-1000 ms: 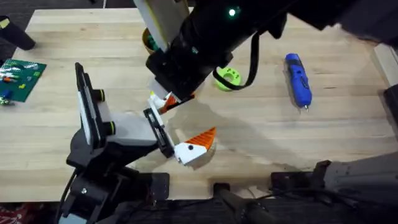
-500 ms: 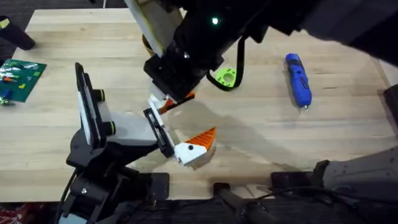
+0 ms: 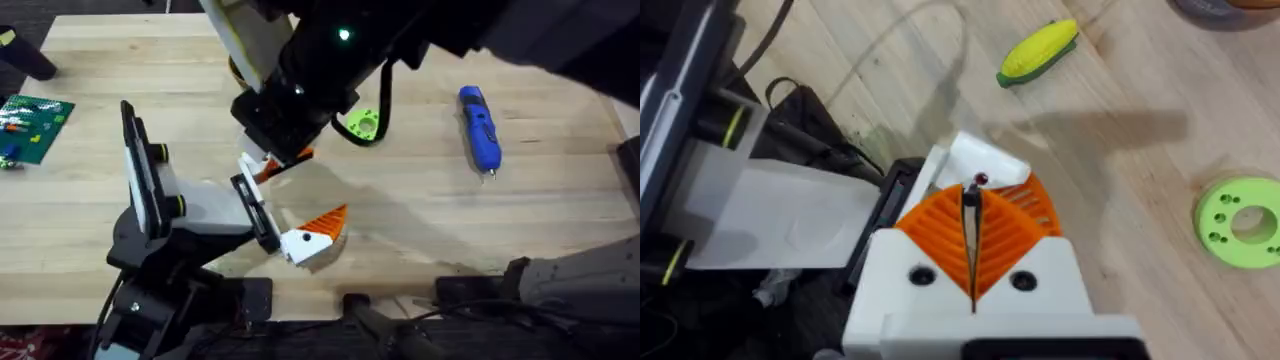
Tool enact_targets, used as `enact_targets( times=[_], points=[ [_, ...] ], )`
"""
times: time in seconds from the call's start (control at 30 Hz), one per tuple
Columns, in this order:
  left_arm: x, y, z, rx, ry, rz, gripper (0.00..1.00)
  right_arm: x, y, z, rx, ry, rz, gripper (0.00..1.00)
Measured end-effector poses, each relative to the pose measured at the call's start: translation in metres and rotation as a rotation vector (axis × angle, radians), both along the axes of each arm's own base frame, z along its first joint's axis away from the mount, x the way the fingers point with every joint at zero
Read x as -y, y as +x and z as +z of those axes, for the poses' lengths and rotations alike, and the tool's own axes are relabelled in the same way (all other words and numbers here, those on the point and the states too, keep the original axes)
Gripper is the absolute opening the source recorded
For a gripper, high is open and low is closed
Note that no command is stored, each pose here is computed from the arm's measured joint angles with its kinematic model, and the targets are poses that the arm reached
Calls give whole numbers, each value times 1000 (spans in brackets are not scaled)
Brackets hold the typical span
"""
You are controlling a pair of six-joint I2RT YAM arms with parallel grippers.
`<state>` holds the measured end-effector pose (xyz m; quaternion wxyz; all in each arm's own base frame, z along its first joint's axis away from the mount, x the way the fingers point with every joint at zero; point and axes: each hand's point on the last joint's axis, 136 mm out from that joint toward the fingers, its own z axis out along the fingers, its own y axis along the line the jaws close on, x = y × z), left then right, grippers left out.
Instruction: Pick up the gripper from the table and insert it into the empty holder that is missing its gripper. Then pick up a screw, insert it into the mounting hole, and use the screwdriver to tighten it. Finally, clean up the table by picking up the vegetable and placing it into the bucket.
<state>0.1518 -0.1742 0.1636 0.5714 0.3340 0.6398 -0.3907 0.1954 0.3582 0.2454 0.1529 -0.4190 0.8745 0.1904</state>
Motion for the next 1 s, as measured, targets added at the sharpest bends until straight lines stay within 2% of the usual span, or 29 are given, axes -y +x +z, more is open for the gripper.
enact_targets(
  times=[0.27, 1.0],
  points=[
    [0, 0, 0, 0, 0, 0, 986, -3, 3, -12, -15, -28, -1, 7],
    [0, 0, 0, 0, 0, 0, 987, -1, 1, -16, -26, -46, -1, 7]
  ],
)
